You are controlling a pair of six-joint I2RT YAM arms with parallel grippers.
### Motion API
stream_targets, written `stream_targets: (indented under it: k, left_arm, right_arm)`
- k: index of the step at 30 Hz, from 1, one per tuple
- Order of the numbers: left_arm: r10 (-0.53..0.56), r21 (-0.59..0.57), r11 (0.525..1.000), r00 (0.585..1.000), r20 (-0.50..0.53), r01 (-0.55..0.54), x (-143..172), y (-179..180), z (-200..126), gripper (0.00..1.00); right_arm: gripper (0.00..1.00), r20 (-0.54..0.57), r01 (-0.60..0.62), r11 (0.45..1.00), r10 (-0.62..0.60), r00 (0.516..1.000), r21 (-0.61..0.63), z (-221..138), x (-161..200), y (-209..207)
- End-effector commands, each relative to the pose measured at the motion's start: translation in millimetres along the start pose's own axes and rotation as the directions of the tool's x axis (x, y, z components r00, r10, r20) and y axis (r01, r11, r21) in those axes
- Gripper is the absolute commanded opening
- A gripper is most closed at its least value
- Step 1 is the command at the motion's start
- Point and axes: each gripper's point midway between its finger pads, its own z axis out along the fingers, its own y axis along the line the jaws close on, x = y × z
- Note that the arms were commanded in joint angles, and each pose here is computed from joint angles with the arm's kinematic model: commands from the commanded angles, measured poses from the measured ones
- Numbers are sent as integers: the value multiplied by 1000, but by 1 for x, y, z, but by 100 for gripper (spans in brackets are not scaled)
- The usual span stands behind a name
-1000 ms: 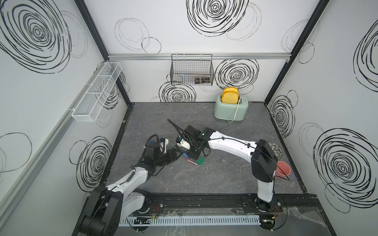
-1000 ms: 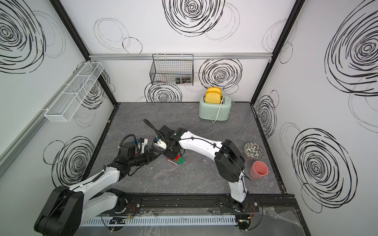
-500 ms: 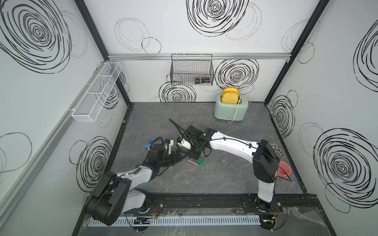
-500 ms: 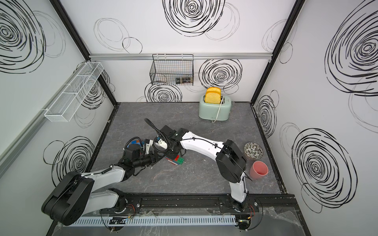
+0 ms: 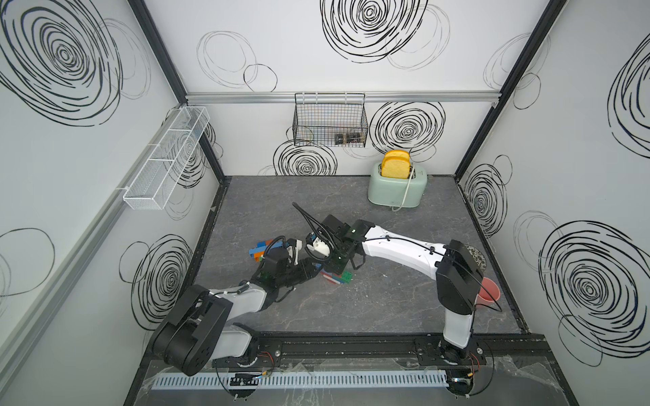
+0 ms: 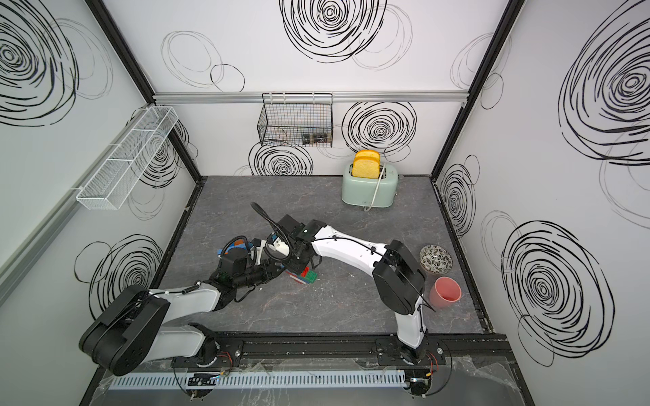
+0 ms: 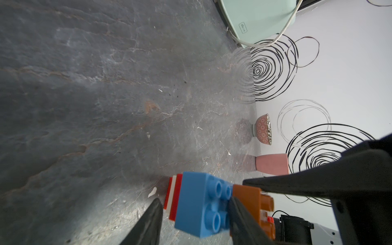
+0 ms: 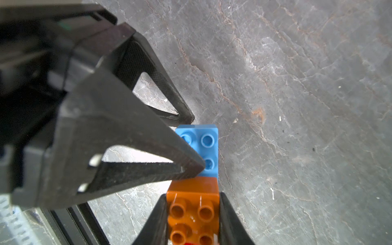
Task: Assemble a heart with lego
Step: Assemble the lego brick with the lego brick.
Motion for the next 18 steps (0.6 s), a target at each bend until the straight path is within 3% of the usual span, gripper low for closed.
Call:
stream_targets:
  k: [1,9,18]
  left_arm:
    - [9,-20,1000,999,-48,-10,13,3,4,54]
    - [6,-23,1000,999,-46,-7,13,3,3,55]
    - [12,-3,1000,1000,-1,-12,-4,-11,-11,58]
  right_arm:
    - [24,-238,-65,998,64,969,4,27,63,-8]
    - [24,-289,-66,998,65,955,8,35,77,-9]
    - [23,-417,-10,993,59,907,118,57,120,-18]
